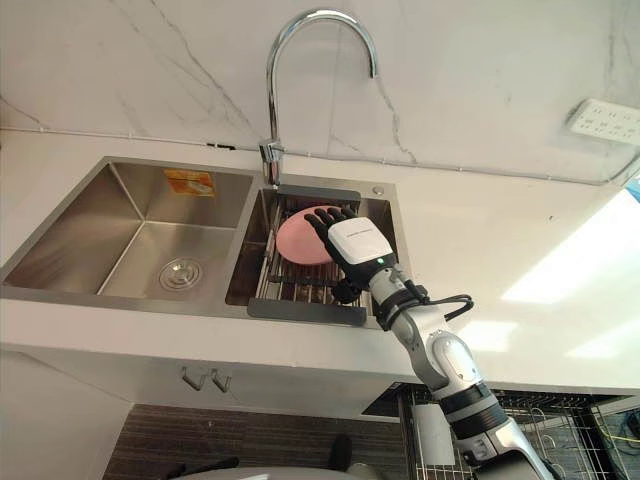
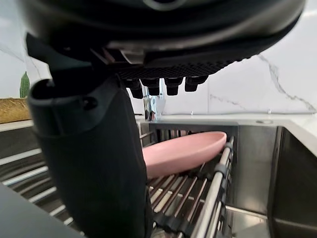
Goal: Walk over to the sink, pick up the cup, carry it to the dishwasher, place the cup inside the dishwasher, then close the dishwasher door
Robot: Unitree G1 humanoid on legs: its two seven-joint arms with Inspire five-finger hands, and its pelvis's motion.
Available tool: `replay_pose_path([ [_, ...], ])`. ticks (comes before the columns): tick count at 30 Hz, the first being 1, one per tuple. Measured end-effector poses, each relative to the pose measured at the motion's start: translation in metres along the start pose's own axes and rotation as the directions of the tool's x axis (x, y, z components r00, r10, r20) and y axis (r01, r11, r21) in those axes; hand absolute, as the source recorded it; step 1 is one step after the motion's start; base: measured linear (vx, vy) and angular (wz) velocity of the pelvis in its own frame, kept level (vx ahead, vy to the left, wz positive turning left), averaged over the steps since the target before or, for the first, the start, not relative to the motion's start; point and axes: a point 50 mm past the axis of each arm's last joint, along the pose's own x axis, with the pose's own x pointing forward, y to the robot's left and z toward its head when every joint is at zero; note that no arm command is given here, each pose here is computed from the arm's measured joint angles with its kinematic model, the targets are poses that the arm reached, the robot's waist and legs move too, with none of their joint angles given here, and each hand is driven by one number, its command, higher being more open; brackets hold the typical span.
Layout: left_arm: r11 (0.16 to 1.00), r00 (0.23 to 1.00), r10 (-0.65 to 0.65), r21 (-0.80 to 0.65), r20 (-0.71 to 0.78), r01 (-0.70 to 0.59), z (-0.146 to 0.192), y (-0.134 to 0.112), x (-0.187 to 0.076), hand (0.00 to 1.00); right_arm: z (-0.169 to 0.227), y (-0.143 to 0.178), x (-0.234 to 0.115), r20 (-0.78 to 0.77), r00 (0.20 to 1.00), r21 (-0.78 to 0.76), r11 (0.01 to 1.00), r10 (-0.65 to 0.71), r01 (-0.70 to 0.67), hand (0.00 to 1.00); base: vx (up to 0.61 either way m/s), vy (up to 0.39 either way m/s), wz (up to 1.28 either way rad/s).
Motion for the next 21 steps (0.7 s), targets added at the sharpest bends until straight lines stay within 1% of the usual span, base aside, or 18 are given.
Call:
replay_pose_path([
  [5, 1.0, 1.0, -0.002, -0.001, 0.001, 0.002, 0.002, -0.001, 0.0, 1.0, -0.011, 0.005, 0.007, -0.048, 0.998, -0.01, 1.0, 0.027, -0.028, 1.0, 0.03, 0.042, 0.07],
  [12, 1.0, 1.0, -0.005, -0.005, -0.001, 0.005, 0.002, -0.002, 0.0, 1.0, -0.014, 0.002, 0.017, -0.058, 0.997, -0.11, 0.993, -0.045, 0.039, 1.0, 0.01, 0.03, 0.09],
  [14, 1.0, 1.0, -0.008, -0.006, 0.008, 0.008, 0.003, -0.003, 0.0, 1.0, -0.016, 0.003, 0.018, -0.068, 0.996, -0.116, 0.992, -0.058, 0.05, 1.0, 0.01, 0.021, 0.16],
  [19, 1.0, 1.0, -0.004, -0.023, 0.019, 0.005, 0.004, -0.005, -0.001, 1.0, -0.029, 0.011, 0.02, -0.118, 0.989, -0.156, 0.985, -0.091, 0.072, 1.0, 0.01, 0.026, 0.11],
  [21, 1.0, 1.0, -0.004, -0.027, 0.024, 0.004, 0.005, -0.005, -0.001, 1.0, -0.035, 0.017, 0.019, -0.139, 0.987, -0.165, 0.984, -0.085, 0.062, 1.0, 0.02, 0.028, 0.22],
])
